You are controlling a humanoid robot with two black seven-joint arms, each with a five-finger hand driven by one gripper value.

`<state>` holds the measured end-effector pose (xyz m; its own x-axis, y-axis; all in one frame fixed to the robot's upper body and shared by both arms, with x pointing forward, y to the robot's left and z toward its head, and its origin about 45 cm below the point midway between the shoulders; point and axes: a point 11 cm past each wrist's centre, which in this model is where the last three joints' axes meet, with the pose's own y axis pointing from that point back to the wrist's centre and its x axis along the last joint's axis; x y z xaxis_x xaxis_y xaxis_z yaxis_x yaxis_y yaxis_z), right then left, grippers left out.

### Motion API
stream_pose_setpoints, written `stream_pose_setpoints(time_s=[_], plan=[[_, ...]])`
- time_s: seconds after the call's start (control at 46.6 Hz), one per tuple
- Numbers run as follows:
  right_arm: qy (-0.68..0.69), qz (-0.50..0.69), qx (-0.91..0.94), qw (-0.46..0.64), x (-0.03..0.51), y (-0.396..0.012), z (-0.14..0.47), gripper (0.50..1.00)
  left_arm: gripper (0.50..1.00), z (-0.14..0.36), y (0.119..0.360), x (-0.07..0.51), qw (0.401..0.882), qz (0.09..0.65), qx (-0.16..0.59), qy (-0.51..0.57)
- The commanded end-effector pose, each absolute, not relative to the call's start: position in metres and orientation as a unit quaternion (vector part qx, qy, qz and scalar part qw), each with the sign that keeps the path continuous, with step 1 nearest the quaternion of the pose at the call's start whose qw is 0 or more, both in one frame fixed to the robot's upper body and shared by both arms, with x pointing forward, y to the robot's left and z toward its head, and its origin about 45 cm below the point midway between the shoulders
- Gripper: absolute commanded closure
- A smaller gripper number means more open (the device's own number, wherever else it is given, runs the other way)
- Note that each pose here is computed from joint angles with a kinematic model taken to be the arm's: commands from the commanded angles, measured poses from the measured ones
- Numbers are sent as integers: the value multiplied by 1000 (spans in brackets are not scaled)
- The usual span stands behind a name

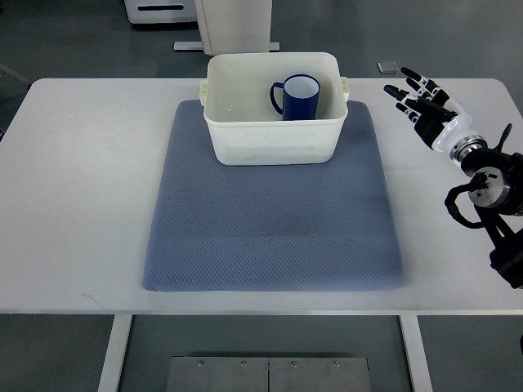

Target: Place cup in box with right hand

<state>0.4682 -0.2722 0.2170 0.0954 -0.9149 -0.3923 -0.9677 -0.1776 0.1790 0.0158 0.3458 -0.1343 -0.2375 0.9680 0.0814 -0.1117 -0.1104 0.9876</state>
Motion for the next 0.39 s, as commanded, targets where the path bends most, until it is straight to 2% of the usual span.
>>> stream_pose_setpoints(time_s=[0.0,0.365], plan=[[637,215,-737,61,467,-271,214,500,500,-134,346,16,443,609,430,498],[637,229,-732,79,463,-265,208,500,500,-134,346,16,443,609,430,498]])
